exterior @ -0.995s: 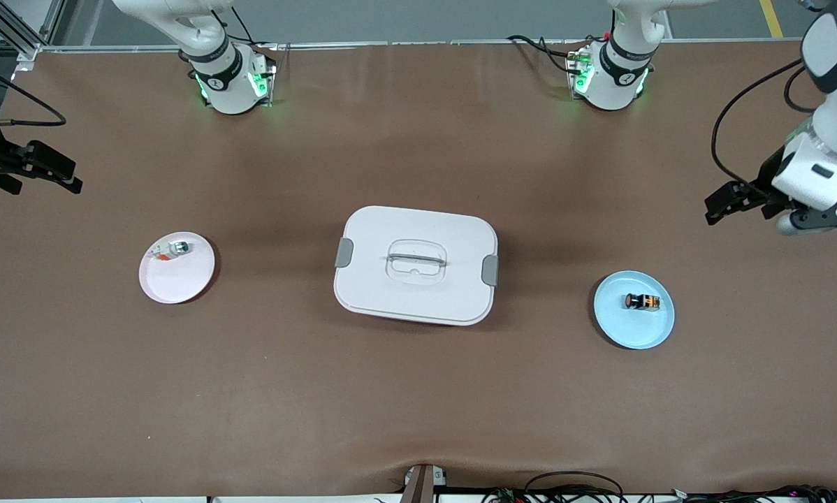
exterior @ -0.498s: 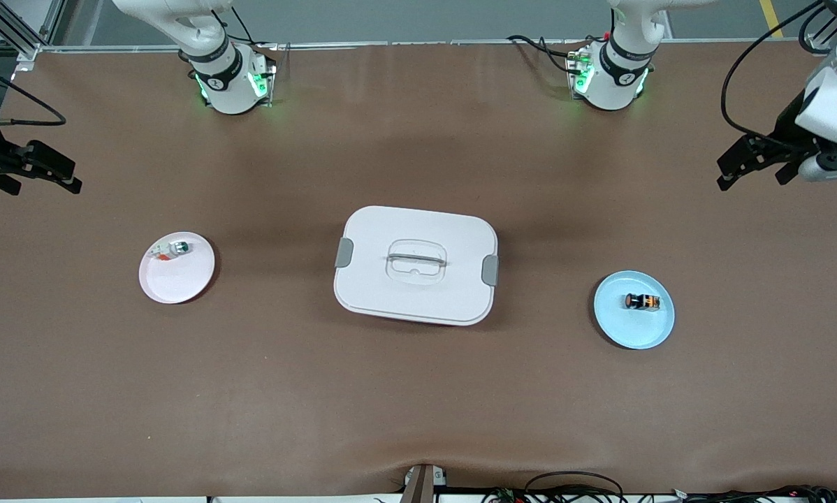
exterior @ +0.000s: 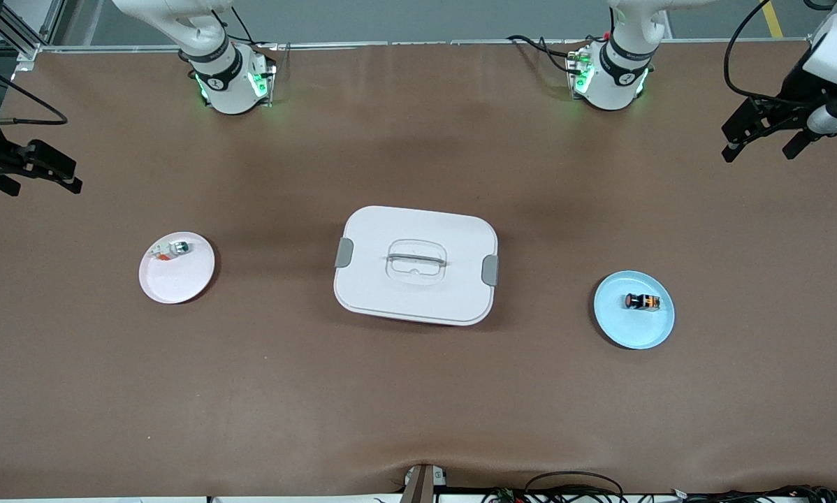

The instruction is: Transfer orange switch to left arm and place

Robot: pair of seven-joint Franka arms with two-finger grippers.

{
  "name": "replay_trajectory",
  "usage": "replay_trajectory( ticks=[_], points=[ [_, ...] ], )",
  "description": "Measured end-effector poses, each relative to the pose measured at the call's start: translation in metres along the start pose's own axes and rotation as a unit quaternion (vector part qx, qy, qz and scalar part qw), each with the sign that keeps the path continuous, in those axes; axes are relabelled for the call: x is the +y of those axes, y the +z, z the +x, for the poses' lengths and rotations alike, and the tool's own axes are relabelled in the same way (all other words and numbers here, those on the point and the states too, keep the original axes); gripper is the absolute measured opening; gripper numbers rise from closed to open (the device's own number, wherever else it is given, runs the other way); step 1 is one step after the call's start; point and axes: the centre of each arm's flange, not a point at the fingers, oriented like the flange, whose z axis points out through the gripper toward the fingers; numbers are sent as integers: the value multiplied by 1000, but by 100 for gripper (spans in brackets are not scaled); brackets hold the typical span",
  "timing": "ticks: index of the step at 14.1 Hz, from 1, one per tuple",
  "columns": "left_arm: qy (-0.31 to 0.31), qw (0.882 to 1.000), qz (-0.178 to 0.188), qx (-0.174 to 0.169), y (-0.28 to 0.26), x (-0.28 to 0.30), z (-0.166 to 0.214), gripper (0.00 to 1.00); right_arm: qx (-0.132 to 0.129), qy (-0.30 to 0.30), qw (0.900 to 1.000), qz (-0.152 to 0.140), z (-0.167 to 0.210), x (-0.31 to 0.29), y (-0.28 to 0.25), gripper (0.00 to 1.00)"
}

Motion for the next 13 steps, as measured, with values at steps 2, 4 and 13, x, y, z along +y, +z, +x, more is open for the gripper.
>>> replay_trajectory(
  ticks=[2,4,13],
  points=[
    [3,1000,0,3,-2,0,-2,100,0,-4,1000,0,0,-5,0,100],
    [3,1000,0,6,-6,0,0,100,0,-7,1000,0,1,-7,0,100],
    [4,996,-6,-86,4,2,74,100,2,-8,1000,0,0,-8,-2,100]
  ],
)
